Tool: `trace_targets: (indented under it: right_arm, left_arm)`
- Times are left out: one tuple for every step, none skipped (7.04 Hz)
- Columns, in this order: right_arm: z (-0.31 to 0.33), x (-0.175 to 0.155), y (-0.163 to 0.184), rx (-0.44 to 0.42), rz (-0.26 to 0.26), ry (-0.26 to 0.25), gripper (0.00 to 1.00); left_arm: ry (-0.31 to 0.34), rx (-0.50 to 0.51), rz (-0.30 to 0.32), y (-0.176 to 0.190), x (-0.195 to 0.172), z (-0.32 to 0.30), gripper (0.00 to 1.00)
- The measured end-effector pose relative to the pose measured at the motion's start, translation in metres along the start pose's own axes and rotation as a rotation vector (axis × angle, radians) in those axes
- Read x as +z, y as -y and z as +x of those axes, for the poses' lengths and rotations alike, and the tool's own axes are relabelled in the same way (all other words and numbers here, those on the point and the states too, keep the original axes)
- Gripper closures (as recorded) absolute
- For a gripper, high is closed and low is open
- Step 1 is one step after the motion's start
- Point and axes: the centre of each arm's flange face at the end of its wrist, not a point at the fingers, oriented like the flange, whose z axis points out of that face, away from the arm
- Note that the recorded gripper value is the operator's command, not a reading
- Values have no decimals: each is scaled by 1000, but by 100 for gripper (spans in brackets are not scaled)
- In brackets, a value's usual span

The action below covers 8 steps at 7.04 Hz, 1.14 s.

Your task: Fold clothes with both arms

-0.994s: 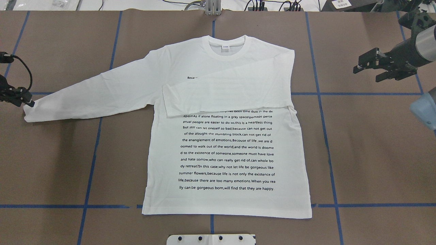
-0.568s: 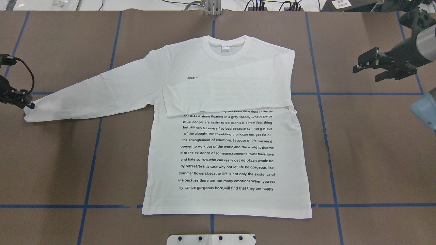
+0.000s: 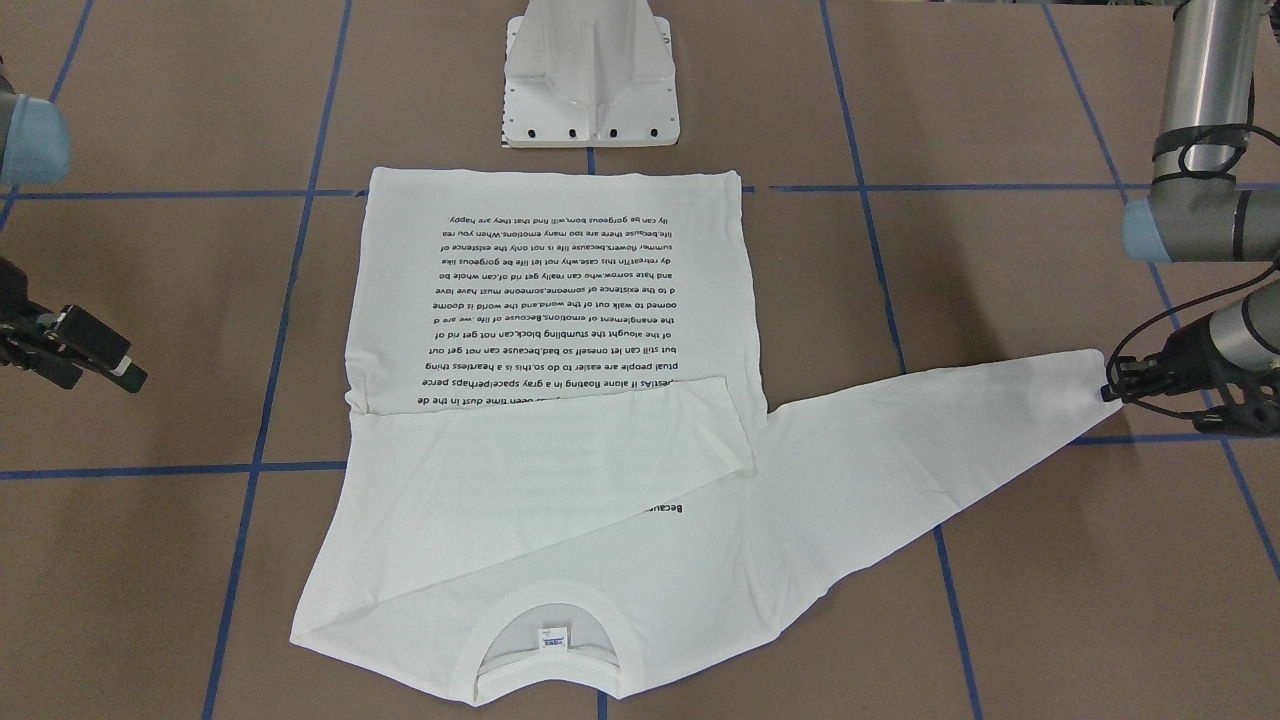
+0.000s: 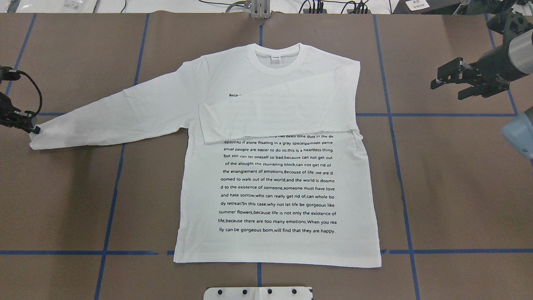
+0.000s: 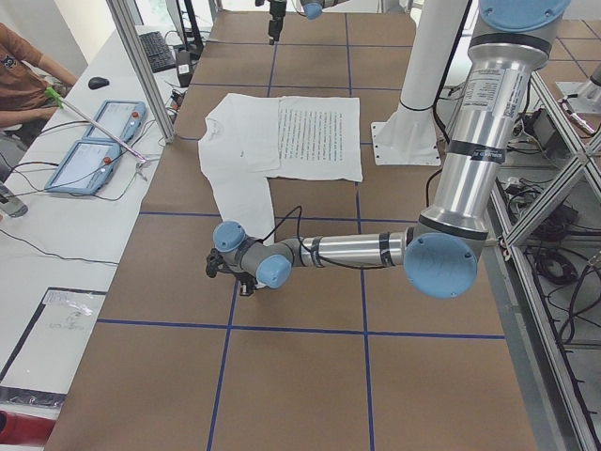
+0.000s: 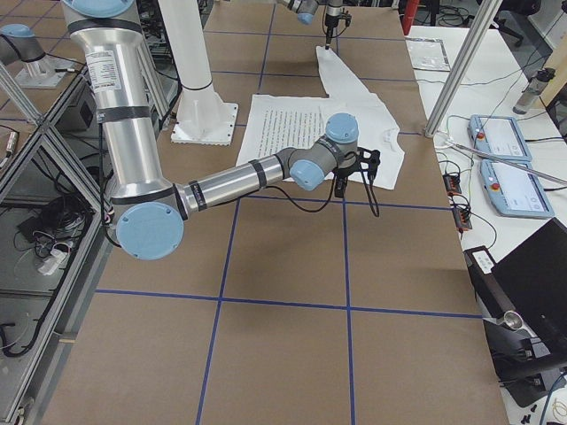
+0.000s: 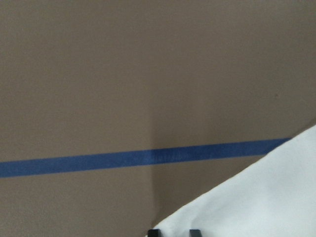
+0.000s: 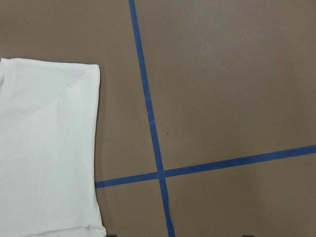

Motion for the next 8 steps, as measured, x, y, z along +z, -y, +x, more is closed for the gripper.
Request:
trace_targets:
  right_arm:
    - [0, 0, 0, 0, 0, 0, 12]
    - [0, 0, 0, 0, 0, 0, 12]
    - [0, 0, 0, 0, 0, 0, 12]
    - [0, -1, 1, 1, 1, 0, 12]
    - [2, -2, 2, 5, 0, 1, 12]
    - [6, -4, 4, 10, -1, 1, 12]
    - [13, -8, 7, 6, 2, -3, 0]
    - [24, -12, 11, -7, 9, -10, 0]
  left_arm:
    - [-7, 11, 11, -2, -1, 0, 100]
    - [-16, 27, 26, -1, -4, 4, 100]
    - [-36, 43, 36, 1, -10, 13, 100]
    - [-84, 62, 37, 3, -22, 31, 100]
    - [-147, 61, 42, 6, -41, 60, 100]
    - [-204, 38, 62, 11, -67, 97, 100]
    - [-252, 24, 94, 16, -97, 136, 100]
    - [-295, 12, 119, 23, -124, 178, 100]
